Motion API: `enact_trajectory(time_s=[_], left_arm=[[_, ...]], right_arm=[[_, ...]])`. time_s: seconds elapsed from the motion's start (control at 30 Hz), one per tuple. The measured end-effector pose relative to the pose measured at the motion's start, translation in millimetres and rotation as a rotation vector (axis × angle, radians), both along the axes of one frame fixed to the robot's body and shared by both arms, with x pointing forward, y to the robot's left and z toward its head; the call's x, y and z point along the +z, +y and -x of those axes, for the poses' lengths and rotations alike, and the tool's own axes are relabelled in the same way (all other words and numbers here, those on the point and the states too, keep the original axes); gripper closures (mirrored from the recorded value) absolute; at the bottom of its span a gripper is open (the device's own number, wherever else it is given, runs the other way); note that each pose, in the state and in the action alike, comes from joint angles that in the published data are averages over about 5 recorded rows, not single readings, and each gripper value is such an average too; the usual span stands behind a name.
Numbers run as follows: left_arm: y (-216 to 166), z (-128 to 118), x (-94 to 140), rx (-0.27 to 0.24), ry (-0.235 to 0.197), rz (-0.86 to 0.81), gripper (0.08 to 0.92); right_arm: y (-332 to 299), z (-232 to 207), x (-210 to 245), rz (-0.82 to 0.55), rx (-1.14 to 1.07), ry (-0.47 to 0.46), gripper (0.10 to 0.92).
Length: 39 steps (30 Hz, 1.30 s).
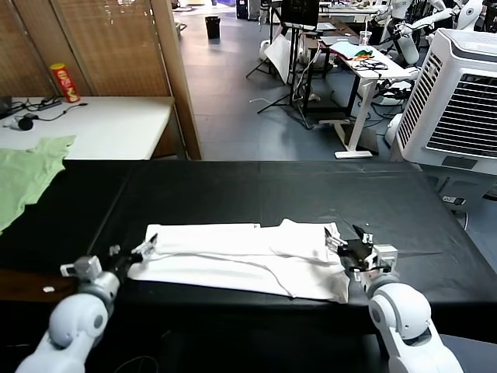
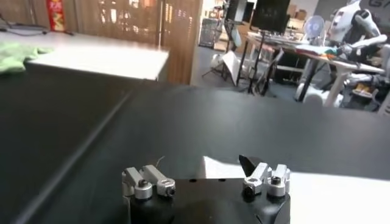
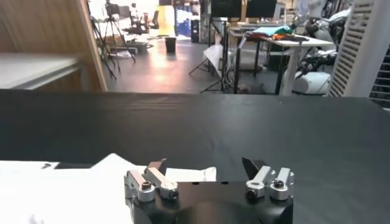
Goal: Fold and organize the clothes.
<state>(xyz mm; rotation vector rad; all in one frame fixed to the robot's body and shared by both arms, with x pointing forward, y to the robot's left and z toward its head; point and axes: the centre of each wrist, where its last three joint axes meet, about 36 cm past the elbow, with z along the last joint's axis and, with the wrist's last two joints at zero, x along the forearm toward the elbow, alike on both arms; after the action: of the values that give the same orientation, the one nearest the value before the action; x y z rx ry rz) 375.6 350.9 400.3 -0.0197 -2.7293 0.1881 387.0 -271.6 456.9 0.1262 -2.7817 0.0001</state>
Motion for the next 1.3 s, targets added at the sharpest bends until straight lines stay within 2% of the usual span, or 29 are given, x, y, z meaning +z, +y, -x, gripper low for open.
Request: enact_trajectory(time_s=[0.13,0.2,0.33,0.5,0.6,0.8,0.97,1.17,1.3], left_arm=[[-6.1,12.2,-12.2,-0.003,0.021,0.010,0.213],[-8.5,15.2,-15.6,-0.008,0.023,0.012,0.259],[-14.0,17.5,-21.3,-0.021,0.021,-0.008,0.448],[-16.8,17.3,-28.6,-0.026,0.027,-0.037,0.731],[-17.0,17.6,-31.2,-0.040,0.017,-0.088,0.829],[-0.3,17.2,-32.8,-0.046,-0.037,-0.274,0.833],[36.7,18.0,-28.9,-0.036,-0.067,-0.393,0.834],[100.6,8.1,-5.1,-0.006,-0.098,-0.561,0.834],[116.3,4.0,7.9,0.003,-0.092,-0.616,0.834]], right_arm=[[1.0,4.0,4.1,-0.002,0.006,-0.006,0.224],[1.2,5.1,5.3,-0.001,0.007,-0.008,0.224],[2.5,7.4,6.8,-0.001,0.008,-0.013,0.224],[4.0,9.8,8.8,0.002,0.010,-0.021,0.224],[4.1,10.4,10.6,0.002,0.008,-0.027,0.224],[2.5,13.6,15.0,0.003,-0.001,-0.031,0.224],[0.1,18.3,14.0,0.001,-0.012,-0.025,0.224],[0.6,23.0,11.3,-0.001,-0.021,-0.020,0.224],[3.1,25.0,10.4,0.002,-0.023,-0.019,0.224]])
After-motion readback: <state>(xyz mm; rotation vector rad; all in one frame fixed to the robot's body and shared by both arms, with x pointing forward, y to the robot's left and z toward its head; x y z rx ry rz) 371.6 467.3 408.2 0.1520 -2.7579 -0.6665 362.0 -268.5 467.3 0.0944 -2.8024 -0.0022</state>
